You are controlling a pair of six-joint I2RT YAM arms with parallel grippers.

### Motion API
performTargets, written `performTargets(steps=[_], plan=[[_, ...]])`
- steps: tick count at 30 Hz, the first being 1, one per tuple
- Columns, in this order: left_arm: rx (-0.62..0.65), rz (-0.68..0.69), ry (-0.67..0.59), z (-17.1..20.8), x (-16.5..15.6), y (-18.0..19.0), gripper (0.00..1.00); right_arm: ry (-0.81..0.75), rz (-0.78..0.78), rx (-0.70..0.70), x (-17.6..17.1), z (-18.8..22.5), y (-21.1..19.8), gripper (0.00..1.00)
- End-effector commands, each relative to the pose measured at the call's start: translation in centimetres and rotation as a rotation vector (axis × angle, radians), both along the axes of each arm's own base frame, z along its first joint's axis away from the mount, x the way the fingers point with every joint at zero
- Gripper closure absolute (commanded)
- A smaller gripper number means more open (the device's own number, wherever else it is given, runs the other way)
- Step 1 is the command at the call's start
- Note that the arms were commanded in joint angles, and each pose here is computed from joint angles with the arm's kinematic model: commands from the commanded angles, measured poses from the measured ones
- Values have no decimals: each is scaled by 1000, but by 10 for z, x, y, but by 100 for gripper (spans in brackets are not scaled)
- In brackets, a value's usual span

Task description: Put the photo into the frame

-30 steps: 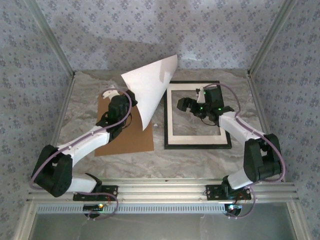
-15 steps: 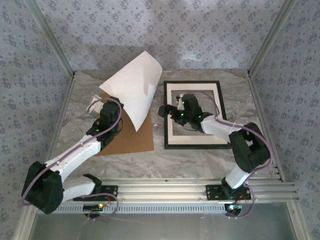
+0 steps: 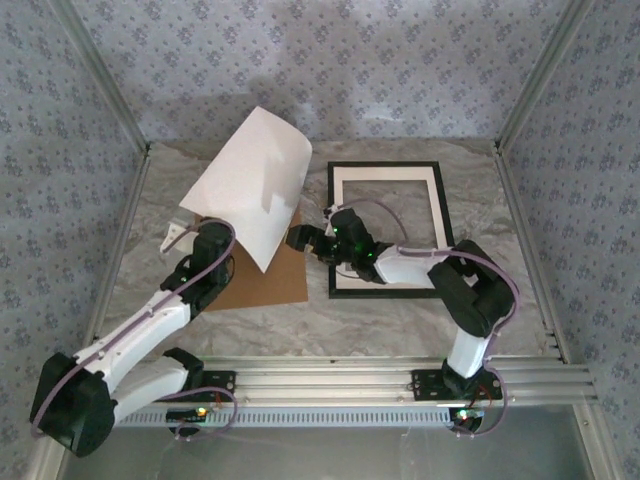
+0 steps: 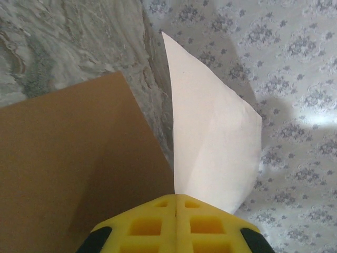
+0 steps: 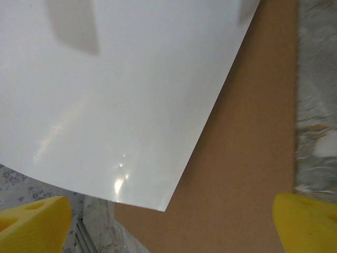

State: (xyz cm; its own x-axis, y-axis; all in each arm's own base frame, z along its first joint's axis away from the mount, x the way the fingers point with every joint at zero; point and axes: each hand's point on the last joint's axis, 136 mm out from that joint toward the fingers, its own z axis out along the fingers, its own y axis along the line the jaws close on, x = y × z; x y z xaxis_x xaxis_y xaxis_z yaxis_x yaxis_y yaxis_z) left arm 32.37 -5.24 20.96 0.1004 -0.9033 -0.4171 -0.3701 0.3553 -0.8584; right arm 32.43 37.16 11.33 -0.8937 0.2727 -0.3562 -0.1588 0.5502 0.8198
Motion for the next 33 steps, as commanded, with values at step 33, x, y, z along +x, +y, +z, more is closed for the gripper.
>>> performTargets(steps=[33], plan=[[-153,27,114,-43,-36,7,100,-12,-79,220,36,17,34,35]])
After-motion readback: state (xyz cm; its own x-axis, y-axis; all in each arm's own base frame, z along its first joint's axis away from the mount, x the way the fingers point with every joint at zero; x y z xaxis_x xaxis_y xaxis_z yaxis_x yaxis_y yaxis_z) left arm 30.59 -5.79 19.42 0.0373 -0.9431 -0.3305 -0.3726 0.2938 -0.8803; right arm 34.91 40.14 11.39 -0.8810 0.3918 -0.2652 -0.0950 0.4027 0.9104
